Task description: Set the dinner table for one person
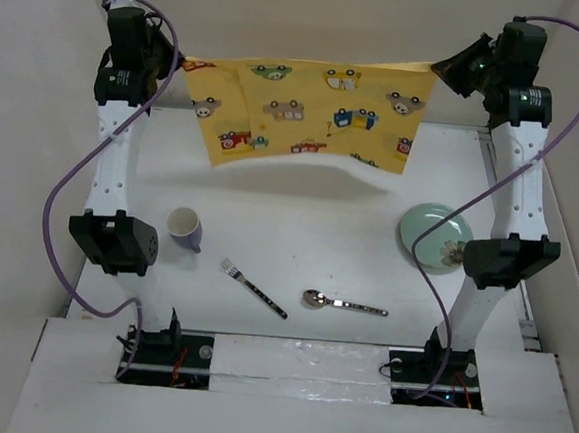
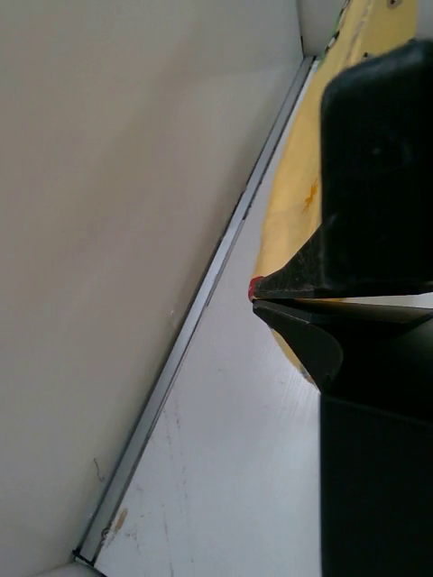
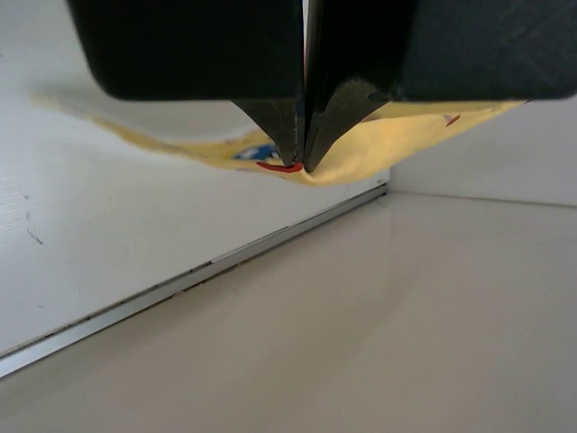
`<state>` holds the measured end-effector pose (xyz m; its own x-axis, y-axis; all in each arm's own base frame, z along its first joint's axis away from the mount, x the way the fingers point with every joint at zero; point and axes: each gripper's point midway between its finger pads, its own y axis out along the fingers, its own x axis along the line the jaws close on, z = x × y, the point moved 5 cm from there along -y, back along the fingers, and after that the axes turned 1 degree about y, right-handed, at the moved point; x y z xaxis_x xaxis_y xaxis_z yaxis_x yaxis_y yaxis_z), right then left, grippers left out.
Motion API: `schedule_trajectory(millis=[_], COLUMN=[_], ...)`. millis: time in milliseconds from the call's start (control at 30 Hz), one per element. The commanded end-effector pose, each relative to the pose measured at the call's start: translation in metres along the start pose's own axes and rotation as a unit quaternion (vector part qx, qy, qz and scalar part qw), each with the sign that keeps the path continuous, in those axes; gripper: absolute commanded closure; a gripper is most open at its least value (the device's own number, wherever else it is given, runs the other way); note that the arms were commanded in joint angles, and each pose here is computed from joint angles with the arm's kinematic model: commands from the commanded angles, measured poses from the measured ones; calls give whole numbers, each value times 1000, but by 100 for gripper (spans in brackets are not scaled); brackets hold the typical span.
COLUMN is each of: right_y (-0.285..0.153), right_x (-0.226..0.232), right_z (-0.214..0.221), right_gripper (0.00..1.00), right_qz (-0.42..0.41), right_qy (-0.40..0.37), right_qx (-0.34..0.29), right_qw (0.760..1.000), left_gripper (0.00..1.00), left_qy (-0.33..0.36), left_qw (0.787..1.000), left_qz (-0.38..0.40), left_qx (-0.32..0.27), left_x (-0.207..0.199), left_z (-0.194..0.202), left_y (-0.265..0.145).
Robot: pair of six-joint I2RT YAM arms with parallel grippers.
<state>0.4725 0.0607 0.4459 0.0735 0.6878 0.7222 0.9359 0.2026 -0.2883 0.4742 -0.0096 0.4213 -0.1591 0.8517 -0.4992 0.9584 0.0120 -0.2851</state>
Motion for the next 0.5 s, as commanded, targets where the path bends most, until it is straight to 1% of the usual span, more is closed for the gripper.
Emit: schedule_trajectory(millis=[0, 33, 67, 100, 133, 167, 200, 233, 267, 300, 333, 367, 400, 433, 467], right_y=[-48, -61, -43, -41, -39, -37, -34, -32, -30, -24, -19, -17, -10, -7, -1], right_x=[34, 35, 3, -5, -19, -50, -64, -77, -93, -122, -136, -149, -168, -181, -193], right_z=[-18, -15, 11, 20, 33, 63, 73, 91, 105, 132, 145, 157, 174, 185, 200], right_gripper=[100, 100, 100, 100, 100, 100, 100, 100, 100, 100, 100, 100, 100, 100, 100], right_qz=[-81, -86, -50, -51, -39, -6, 1, 10, 25, 50, 63, 75, 98, 115, 132], right_qy=[-17, -23, -11, -12, -13, -3, -4, -3, 0, 8, 9, 9, 14, 11, 7], right_qx=[-37, -39, 0, 5, 18, 50, 48, 62, 75, 101, 117, 135, 167, 185, 207], right_qw=[996, 995, 999, 999, 999, 999, 999, 998, 997, 994, 991, 988, 981, 976, 969], left_gripper=[100, 100, 100, 100, 100, 100, 100, 100, 100, 100, 100, 100, 100, 100, 100], left_qy=[-12, -8, -3, 0, 3, 4, 3, 4, 1, -1, -1, -2, -3, -1, 0], left_qw=[997, 998, 1000, 1000, 1000, 1000, 999, 999, 995, 994, 993, 988, 985, 984, 977], left_qz=[49, 44, 18, 14, 11, -9, -14, -18, -38, -43, -46, -59, -68, -71, -89], left_qx=[-53, -52, -15, -16, -9, 27, 37, 47, 87, 98, 111, 140, 156, 165, 194], left_x=[-15, -10, 11, 15, 22, 42, 50, 59, 80, 86, 93, 107, 114, 120, 136], left_z=[-32, -26, 5, 10, 22, 57, 70, 85, 122, 134, 148, 172, 184, 194, 219], left_y=[-56, -55, -43, -53, -51, -51, -51, -51, -47, -50, -49, -48, -46, -45, -46])
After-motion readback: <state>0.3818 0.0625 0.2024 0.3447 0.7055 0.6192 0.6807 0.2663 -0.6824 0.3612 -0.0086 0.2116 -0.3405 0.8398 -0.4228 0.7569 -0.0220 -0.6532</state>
